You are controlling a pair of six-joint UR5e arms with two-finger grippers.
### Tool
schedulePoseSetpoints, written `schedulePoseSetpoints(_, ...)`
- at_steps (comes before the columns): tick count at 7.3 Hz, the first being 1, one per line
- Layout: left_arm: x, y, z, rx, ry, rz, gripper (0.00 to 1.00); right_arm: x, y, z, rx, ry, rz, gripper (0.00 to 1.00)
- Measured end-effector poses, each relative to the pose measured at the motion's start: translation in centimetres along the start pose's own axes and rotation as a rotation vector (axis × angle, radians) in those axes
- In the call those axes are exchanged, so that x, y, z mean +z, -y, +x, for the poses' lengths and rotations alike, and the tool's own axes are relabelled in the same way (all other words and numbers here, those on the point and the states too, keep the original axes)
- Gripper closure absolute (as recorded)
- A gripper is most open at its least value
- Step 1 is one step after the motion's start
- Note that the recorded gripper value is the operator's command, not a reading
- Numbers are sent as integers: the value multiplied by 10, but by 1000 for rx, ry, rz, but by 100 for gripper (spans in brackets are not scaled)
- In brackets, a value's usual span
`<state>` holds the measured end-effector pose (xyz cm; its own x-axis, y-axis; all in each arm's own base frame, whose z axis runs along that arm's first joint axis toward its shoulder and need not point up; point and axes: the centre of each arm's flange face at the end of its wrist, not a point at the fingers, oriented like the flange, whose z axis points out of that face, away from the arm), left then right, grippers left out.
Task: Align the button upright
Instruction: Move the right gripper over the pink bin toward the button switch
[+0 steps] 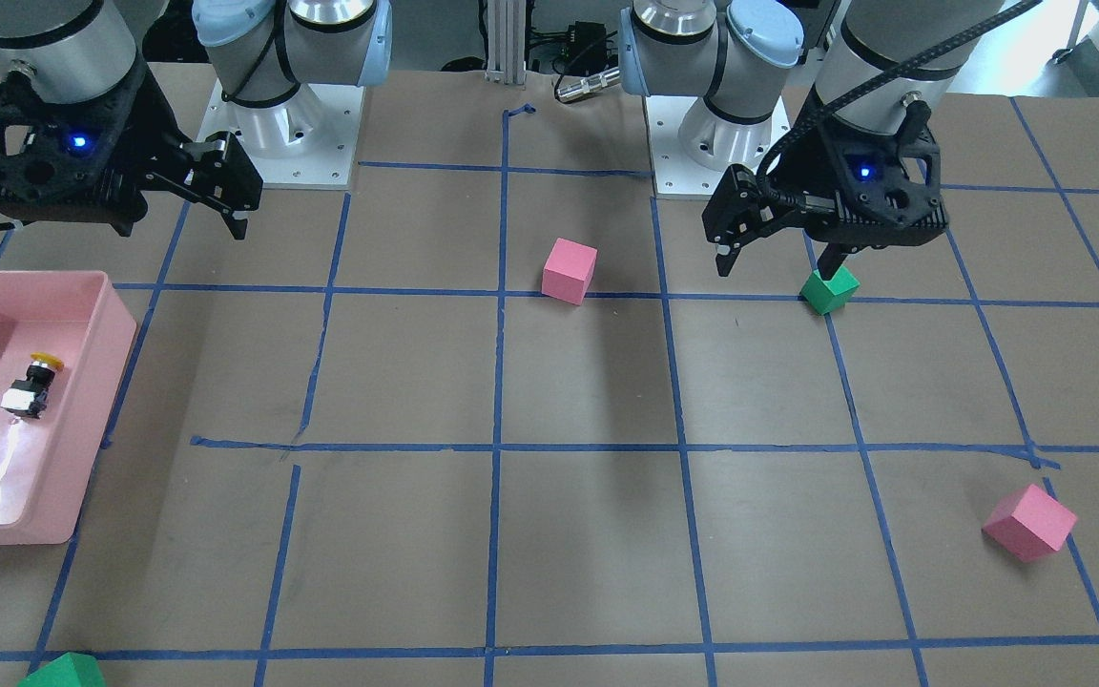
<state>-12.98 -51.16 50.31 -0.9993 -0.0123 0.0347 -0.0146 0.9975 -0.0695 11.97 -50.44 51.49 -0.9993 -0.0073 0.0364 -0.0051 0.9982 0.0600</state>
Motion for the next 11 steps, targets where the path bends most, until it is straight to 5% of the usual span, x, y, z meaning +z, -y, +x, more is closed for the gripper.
schedulePoseSetpoints(11, 0, 0, 0, 0, 0, 0, 0, 9, 11, 21, 49, 19, -12, 0)
